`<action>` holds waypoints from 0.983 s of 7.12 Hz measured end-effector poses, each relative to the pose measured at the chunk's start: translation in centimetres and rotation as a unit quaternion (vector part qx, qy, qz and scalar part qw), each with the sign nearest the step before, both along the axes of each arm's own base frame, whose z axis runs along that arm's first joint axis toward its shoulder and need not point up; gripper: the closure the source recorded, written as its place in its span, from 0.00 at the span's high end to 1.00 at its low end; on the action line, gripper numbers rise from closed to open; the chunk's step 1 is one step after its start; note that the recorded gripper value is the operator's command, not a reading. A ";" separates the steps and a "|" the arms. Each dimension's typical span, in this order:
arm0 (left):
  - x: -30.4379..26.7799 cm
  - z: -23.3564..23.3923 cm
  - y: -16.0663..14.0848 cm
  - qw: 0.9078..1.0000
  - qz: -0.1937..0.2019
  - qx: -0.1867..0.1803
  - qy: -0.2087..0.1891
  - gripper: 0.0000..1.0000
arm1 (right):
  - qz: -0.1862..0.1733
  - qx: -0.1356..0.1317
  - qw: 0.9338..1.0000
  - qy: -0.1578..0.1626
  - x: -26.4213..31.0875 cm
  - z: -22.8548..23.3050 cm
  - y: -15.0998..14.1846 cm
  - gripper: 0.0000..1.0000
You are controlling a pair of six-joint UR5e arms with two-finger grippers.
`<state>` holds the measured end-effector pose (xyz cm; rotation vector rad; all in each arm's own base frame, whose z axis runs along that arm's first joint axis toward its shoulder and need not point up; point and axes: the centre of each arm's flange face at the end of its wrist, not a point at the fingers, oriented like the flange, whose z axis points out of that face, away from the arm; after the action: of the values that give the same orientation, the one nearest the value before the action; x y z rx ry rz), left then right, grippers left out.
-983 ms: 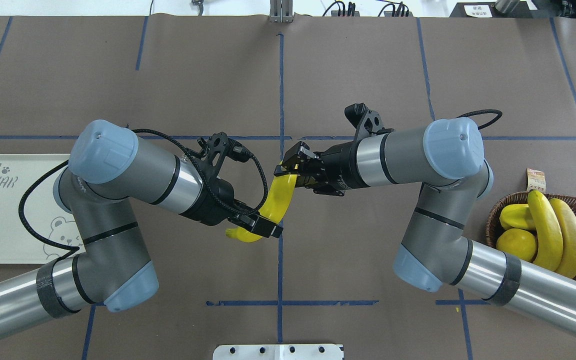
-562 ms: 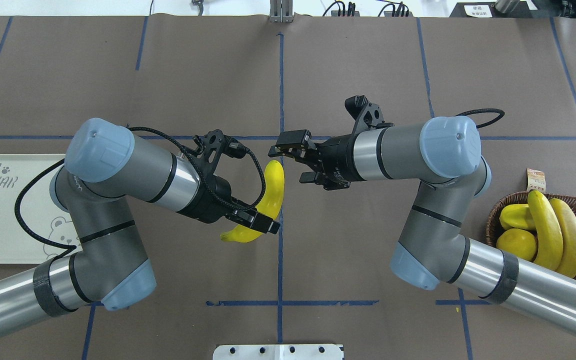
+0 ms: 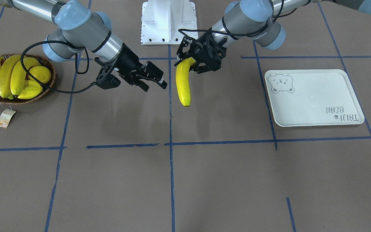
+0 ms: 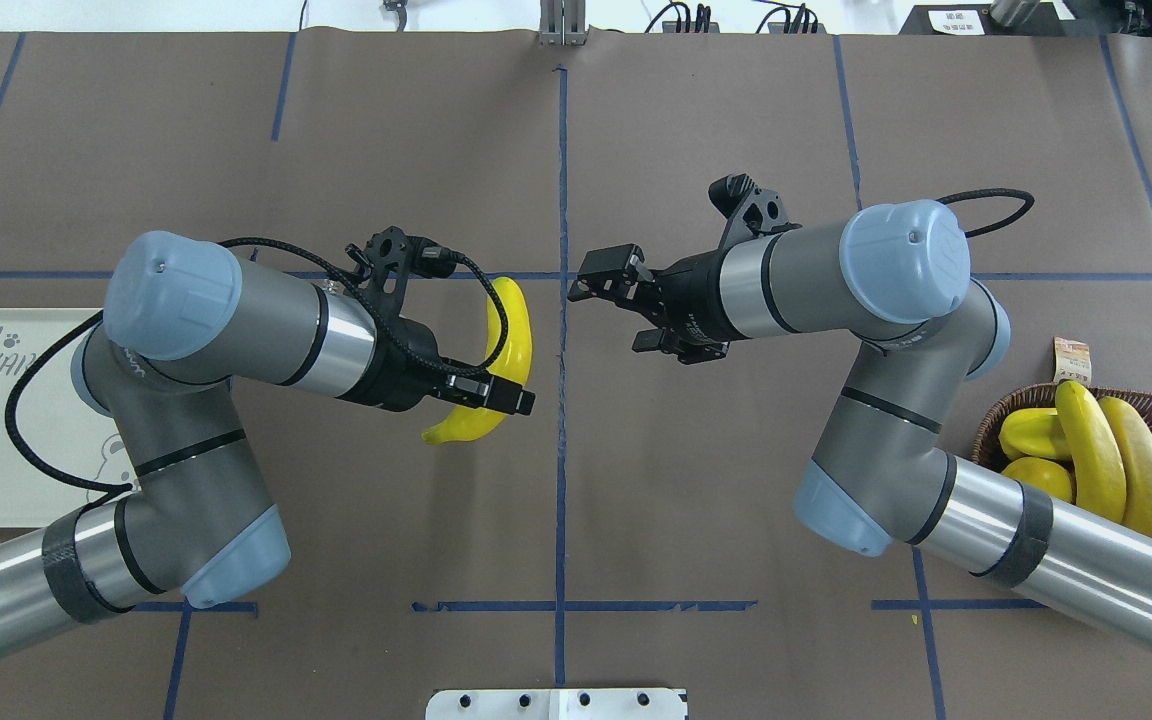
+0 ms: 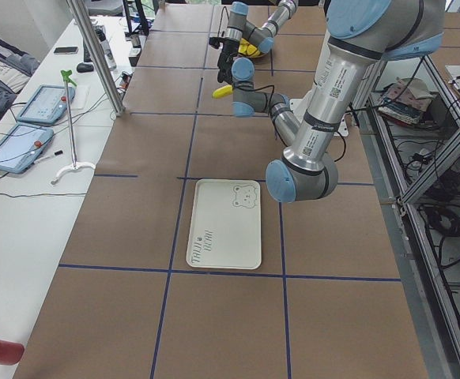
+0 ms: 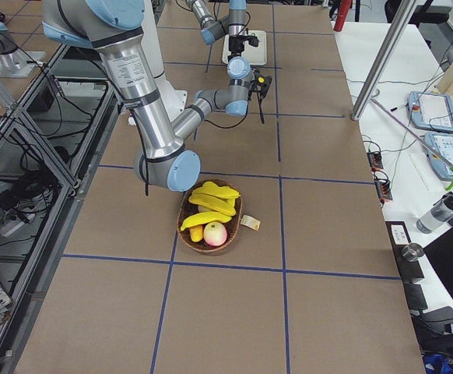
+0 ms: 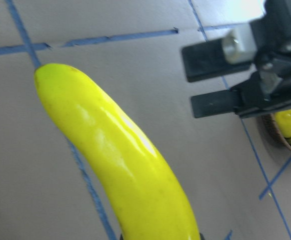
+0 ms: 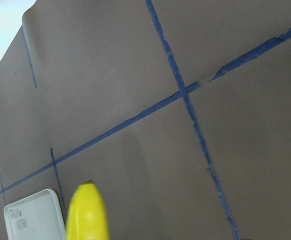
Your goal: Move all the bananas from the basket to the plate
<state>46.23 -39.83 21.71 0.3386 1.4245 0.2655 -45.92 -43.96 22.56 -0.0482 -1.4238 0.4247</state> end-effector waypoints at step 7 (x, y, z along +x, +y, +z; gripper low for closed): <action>-17.8 15.1 -4.3 0.962 -0.119 -0.139 -0.202 0.00 | -0.102 0.006 0.962 0.252 9.5 5.6 -1.3 1.00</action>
<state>28.44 -44.16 36.79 0.2057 0.9883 -0.0625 -36.41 -45.22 28.18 -0.0719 -0.9068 0.2336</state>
